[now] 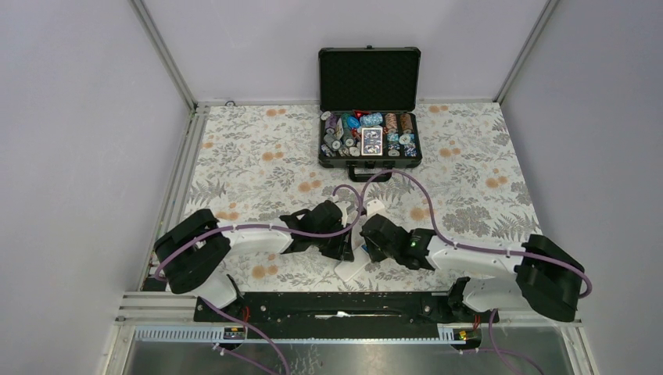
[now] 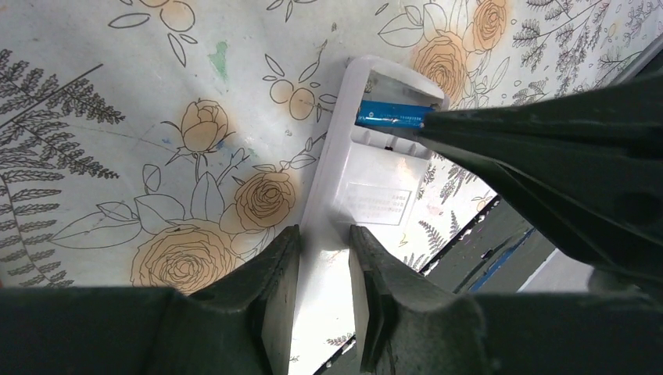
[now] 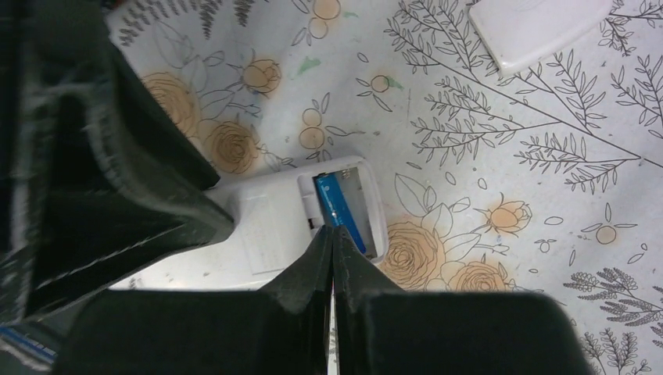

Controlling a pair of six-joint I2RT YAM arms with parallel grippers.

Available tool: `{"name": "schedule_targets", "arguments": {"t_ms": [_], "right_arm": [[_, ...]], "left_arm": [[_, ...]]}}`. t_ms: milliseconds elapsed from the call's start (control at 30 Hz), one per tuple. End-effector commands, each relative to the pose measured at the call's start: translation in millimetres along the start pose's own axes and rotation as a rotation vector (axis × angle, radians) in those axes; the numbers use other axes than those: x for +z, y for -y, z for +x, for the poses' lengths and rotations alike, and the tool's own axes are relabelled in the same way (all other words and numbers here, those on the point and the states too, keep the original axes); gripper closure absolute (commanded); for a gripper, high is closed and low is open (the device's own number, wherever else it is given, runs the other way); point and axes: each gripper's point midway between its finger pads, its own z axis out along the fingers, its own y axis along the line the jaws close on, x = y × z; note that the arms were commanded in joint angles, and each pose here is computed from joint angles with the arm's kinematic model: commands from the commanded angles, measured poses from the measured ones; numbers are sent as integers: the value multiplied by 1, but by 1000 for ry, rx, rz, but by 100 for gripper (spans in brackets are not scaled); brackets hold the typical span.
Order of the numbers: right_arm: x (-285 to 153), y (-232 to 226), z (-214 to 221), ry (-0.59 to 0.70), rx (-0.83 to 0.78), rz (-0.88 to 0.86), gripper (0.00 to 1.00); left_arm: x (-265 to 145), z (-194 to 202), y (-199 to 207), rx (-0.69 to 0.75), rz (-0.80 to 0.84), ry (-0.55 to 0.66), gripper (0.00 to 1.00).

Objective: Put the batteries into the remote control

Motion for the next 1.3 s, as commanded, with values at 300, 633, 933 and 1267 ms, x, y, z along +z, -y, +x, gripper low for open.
{"name": "schedule_targets", "arguments": {"t_ms": [300, 633, 933, 1267], "right_arm": [[-21, 1, -16, 87, 30, 4, 86], [-3, 1, -8, 63, -8, 13, 69], [10, 5, -2, 36, -41, 48, 69], [17, 8, 22, -44, -40, 56, 68]], "left_arm": [[7, 4, -3, -4, -24, -2, 71], [1, 2, -6, 7, -46, 10, 71], [1, 4, -7, 6, -45, 12, 71], [1, 5, -8, 9, -44, 11, 71]]}}
